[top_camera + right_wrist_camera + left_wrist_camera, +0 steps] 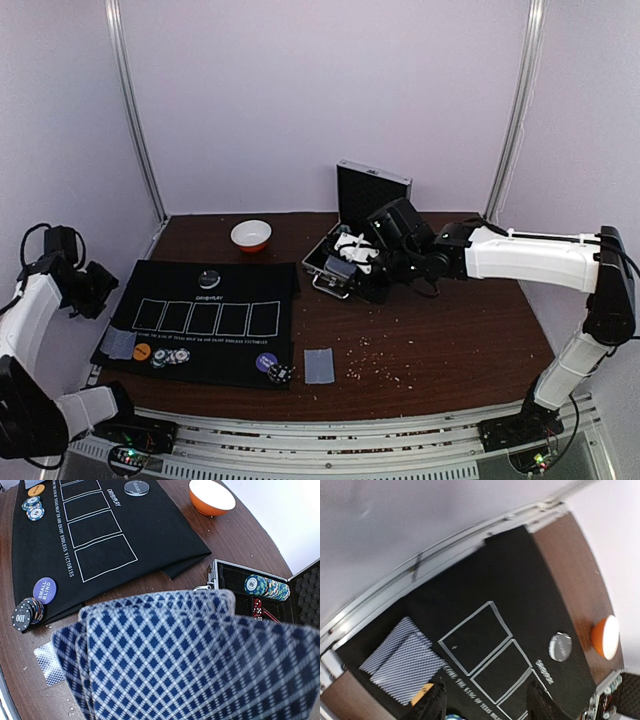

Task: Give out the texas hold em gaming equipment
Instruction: Pick up the poker card from the face-down deck piles, then distribute the poker card in the small blind area.

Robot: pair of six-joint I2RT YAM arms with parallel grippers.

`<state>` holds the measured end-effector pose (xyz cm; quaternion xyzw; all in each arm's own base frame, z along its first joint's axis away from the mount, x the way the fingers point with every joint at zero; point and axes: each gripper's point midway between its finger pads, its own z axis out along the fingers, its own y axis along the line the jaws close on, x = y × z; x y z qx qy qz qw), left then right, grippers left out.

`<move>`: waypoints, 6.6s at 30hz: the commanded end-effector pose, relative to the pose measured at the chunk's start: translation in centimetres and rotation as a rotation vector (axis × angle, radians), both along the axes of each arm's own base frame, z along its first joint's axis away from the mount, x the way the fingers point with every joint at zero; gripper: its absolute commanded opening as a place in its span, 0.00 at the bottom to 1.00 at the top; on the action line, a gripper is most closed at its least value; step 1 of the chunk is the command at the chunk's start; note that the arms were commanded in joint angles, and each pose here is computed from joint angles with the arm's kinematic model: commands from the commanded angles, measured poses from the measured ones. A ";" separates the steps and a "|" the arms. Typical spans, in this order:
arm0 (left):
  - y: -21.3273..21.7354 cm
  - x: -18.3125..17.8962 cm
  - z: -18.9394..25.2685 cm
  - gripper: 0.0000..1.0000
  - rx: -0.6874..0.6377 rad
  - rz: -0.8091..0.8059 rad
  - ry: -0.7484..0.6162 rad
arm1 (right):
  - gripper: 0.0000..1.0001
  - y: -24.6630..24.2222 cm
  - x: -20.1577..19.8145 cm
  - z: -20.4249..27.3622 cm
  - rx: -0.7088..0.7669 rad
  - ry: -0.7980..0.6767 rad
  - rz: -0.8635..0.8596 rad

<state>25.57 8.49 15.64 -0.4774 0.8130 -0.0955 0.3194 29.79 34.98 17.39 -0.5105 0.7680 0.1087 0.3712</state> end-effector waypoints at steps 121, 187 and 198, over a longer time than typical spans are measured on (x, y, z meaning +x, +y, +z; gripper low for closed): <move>-41.8 2.7 10.7 0.00 -0.121 -1.839 -0.650 | 0.40 5.6 -0.6 4.0 0.030 -0.052 0.010; -47.3 -5.5 -10.5 0.00 0.304 -2.468 0.213 | 0.40 -11.0 3.1 4.2 -0.080 -0.098 -0.362; -47.6 -5.5 -11.5 0.00 0.292 -2.475 0.231 | 0.41 -11.2 2.9 3.9 -0.084 -0.094 -0.365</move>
